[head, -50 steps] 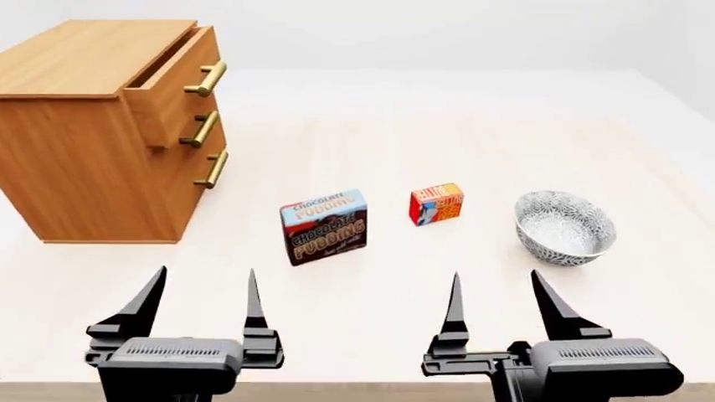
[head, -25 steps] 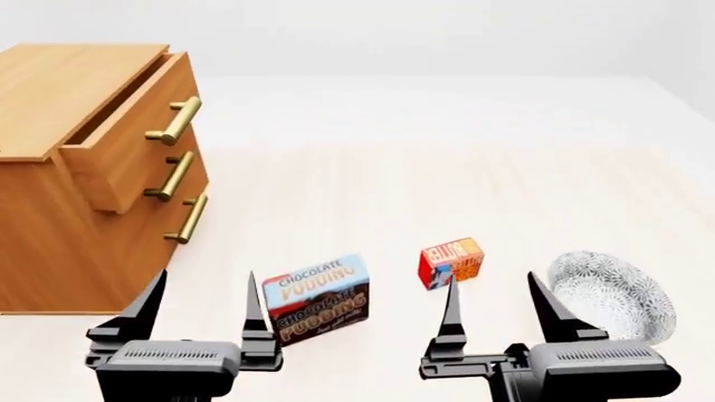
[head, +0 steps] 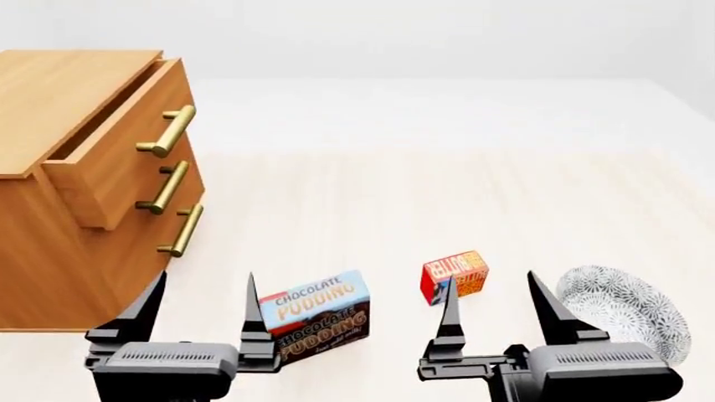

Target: Put the butter at the back in the top drawer of the cabinet and close it.

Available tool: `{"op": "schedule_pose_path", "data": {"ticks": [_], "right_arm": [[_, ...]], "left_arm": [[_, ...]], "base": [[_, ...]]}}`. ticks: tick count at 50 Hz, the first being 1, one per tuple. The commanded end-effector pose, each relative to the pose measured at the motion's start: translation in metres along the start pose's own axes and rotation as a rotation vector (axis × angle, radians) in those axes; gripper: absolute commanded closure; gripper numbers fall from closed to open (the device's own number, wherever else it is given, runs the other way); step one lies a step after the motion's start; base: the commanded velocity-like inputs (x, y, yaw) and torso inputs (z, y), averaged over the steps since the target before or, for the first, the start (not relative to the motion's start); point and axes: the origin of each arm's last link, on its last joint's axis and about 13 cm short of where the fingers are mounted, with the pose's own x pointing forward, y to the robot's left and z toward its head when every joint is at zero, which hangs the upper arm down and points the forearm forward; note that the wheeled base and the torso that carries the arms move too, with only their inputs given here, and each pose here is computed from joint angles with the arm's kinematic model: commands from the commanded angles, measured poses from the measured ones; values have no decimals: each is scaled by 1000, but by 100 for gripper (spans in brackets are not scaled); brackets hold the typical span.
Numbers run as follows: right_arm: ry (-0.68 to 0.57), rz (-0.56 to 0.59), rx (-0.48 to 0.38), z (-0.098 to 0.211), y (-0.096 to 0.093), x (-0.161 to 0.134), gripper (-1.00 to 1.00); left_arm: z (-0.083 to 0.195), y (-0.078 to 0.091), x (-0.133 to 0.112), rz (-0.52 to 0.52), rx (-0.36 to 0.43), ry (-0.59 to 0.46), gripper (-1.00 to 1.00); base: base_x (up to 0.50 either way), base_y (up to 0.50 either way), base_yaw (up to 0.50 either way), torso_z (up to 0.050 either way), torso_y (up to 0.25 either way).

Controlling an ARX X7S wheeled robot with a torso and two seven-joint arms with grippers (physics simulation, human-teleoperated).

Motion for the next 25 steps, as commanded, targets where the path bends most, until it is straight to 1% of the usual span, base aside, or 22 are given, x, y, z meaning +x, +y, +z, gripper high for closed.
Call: {"op": "schedule_pose_path", "data": {"ticks": [1,3,9,12,19,23,25], "right_arm": [[1,4,3,1,0,0,-100],[-4,3,2,1,0,0,-100],[-14,-1,0,2,-1,0,-100],[-14,0,-1,2,-1,-1,-100],[-13,3,3,1,-2,-2,-100],[-13,11,5,1,-1,-4,-100],[-14,12,6,1,-1,-5,-100]], "left_arm": [[0,0,0,-2,0,2,-100],[0,0,0,-2,0,3,-100],[3,1,4,4,11,0,-100],[10,4,10,6,32,-1,-100],[44,17,30,6,119,-27,-100],[77,24,50,1,157,-53,-100],[92,27,62,-7,164,-55,-100]], "base": [[355,0,0,0,0],[393,0,0,0,0],[0,0,0,0,0],[0,0,0,0,0],[0,0,0,0,0],[0,0,0,0,0],[0,0,0,0,0]]}}
